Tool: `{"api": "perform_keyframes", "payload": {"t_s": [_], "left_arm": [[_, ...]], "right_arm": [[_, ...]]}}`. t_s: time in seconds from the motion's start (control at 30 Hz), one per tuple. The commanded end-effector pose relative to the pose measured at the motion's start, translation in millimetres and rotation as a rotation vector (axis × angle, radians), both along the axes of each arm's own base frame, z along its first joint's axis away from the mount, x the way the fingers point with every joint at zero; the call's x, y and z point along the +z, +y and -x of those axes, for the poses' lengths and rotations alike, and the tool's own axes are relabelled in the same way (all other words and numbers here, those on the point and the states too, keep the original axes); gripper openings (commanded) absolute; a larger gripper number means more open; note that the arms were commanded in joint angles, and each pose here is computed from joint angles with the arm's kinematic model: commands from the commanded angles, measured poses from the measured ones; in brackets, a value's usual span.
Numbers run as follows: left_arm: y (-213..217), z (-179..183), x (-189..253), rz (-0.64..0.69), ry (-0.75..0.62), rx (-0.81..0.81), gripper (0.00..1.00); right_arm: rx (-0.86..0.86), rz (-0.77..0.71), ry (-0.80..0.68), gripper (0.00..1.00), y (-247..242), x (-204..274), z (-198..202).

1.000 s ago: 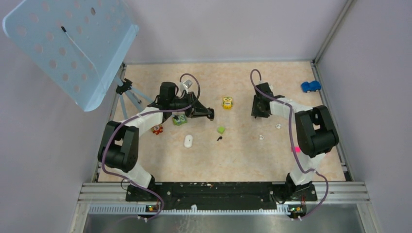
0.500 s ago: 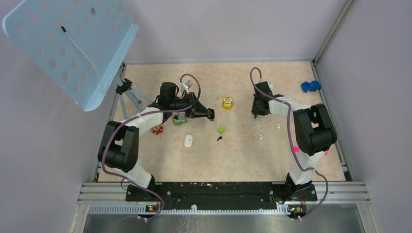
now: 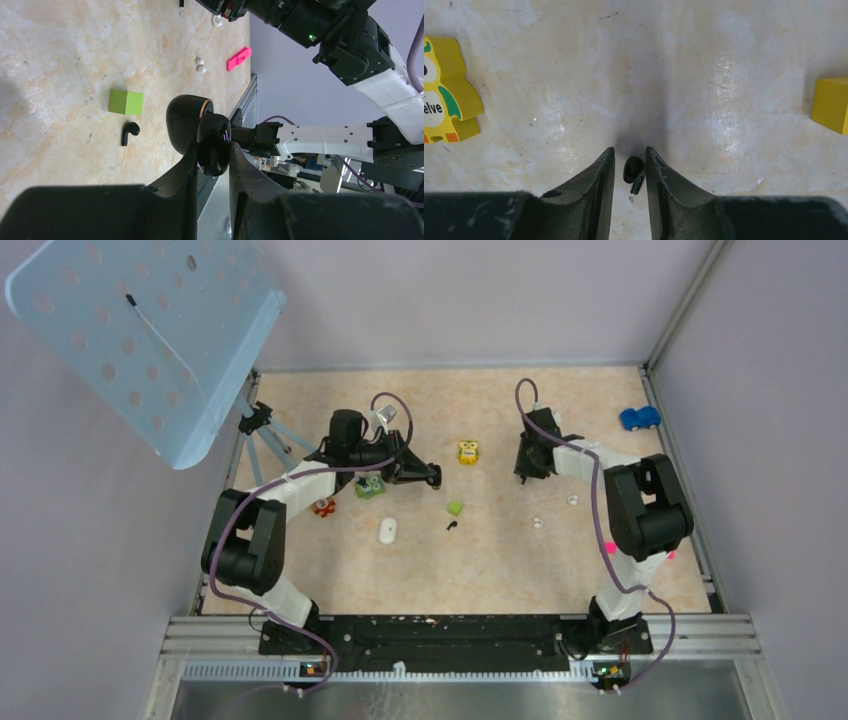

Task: Insert the wireless bluetooth earbuds into the charging case
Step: Pick up the left earbud from the center of the board.

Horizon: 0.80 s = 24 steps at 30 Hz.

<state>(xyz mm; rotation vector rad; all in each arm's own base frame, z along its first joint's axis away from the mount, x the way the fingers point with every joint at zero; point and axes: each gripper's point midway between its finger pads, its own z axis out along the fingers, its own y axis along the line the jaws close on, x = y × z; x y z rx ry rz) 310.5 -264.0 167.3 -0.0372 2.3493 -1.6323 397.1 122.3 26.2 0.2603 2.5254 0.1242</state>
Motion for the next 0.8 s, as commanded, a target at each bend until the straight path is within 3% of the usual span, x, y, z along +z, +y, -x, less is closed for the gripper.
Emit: {"api": "perform_keyframes", "payload": {"t_s": [0.0, 0.53, 0.77], "left_arm": [[-1, 3, 18, 0.031, -0.074, -0.023, 0.00], [-2, 2, 16, 0.030, -0.068, -0.023, 0.00], [-2, 1, 17, 0.030, -0.069, -0.021, 0.00]], "right_arm": [[-0.010, -0.012, 0.003, 0.29, -2, 2, 5], [-0.023, 0.051, 0.034, 0.33, -16, -6, 16], [-0.015, 0.062, 0.039, 0.30, -15, -6, 21]]}}
